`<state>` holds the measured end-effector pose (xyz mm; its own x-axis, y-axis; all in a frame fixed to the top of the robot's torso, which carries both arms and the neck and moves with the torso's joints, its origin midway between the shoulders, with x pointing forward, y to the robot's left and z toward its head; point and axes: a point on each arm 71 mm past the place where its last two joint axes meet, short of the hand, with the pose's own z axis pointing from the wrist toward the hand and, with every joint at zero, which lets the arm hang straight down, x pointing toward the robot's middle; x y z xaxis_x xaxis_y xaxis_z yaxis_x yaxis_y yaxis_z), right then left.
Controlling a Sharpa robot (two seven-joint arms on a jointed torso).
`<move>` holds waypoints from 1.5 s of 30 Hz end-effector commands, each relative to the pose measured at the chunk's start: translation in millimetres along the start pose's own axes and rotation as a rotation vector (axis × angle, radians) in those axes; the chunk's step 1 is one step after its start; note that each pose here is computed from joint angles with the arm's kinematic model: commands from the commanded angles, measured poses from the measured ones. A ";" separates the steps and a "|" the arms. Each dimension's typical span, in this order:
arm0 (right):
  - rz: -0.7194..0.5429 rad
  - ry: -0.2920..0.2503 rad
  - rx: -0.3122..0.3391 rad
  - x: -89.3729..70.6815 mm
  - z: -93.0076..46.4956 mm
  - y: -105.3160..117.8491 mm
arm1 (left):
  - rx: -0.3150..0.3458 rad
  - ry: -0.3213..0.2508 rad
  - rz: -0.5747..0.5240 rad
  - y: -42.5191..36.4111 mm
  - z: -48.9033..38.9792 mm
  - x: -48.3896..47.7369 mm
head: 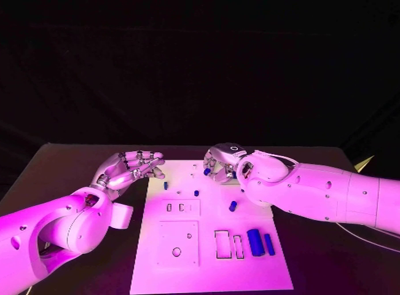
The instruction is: Assemble the parts on the task board
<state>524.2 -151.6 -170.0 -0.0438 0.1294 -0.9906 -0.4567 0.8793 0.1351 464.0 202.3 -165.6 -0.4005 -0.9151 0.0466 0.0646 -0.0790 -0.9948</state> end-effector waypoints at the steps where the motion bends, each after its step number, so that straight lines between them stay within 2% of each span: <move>1: -0.009 -0.037 0.048 -3.0 4.6 -1.5 | 0.008 0.020 -0.004 -1.4 0.5 2.2; 16: 0.004 -0.079 0.078 -3.2 19.3 9.0 | 0.007 0.030 -0.008 -1.0 2.0 5.7; 45: 0.013 -0.071 0.084 -0.7 29.8 14.4 | 0.011 0.034 -0.011 -1.3 3.3 8.7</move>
<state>543.8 -125.8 -166.6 0.0178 0.1743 -0.9845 -0.3811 0.9116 0.1545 464.0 195.9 -165.7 -0.4145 -0.9086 0.0514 0.0610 -0.0841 -0.9946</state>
